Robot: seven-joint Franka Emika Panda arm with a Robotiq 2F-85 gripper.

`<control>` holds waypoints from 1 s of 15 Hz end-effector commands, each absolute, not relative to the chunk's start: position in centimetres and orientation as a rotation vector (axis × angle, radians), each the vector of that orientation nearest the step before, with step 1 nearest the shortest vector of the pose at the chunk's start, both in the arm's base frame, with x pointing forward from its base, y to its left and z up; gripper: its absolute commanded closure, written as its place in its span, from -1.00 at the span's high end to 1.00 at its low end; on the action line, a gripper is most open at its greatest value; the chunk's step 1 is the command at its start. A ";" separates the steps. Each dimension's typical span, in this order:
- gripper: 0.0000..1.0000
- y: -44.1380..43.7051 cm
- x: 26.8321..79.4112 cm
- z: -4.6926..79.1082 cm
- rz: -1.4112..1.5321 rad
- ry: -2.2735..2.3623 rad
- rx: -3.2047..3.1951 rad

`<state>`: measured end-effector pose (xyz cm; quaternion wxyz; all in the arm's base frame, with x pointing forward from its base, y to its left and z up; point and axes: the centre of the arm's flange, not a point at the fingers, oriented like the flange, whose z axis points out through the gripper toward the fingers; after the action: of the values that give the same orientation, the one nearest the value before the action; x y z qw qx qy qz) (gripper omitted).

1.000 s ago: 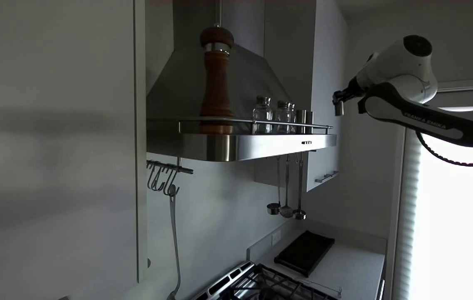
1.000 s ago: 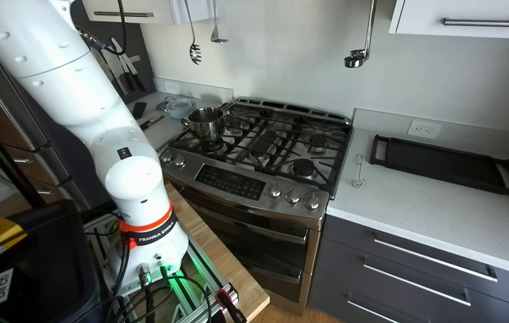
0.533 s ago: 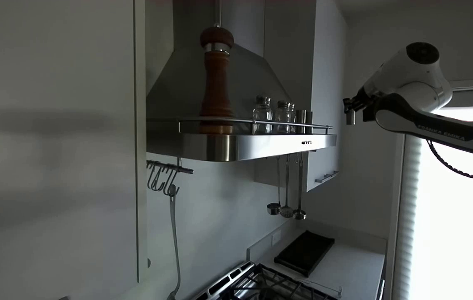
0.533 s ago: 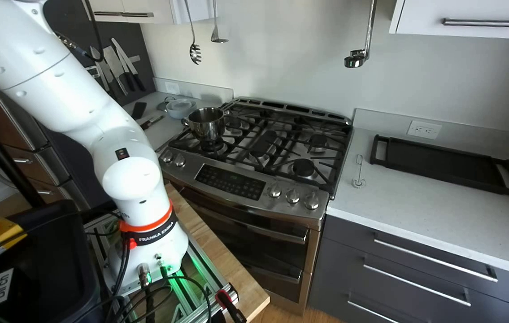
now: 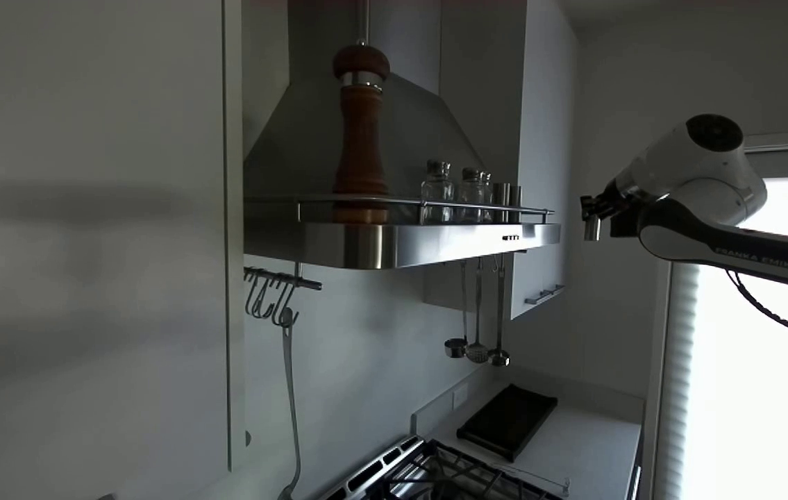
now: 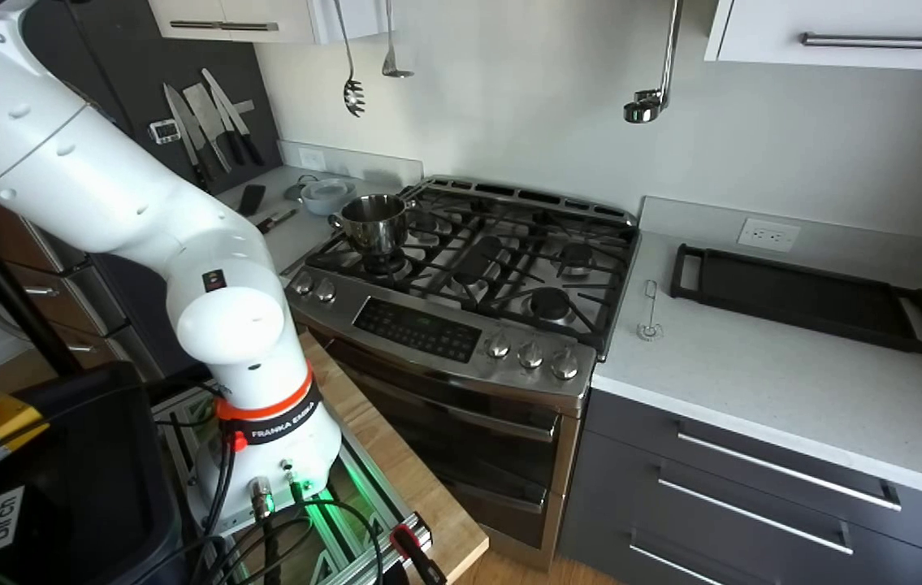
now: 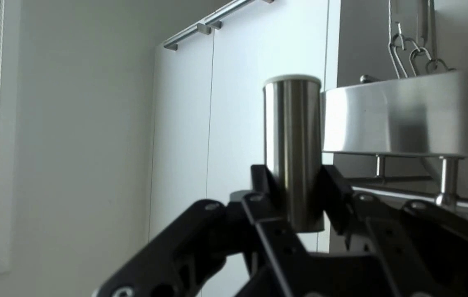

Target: Shift a spice bottle to the counter

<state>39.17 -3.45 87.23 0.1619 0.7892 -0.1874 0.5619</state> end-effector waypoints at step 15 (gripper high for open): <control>-0.78 -12.2 44.4 77.0 1.587 -0.723 2.358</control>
<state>42.82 -9.85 81.20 0.1285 0.8016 -0.2387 0.5328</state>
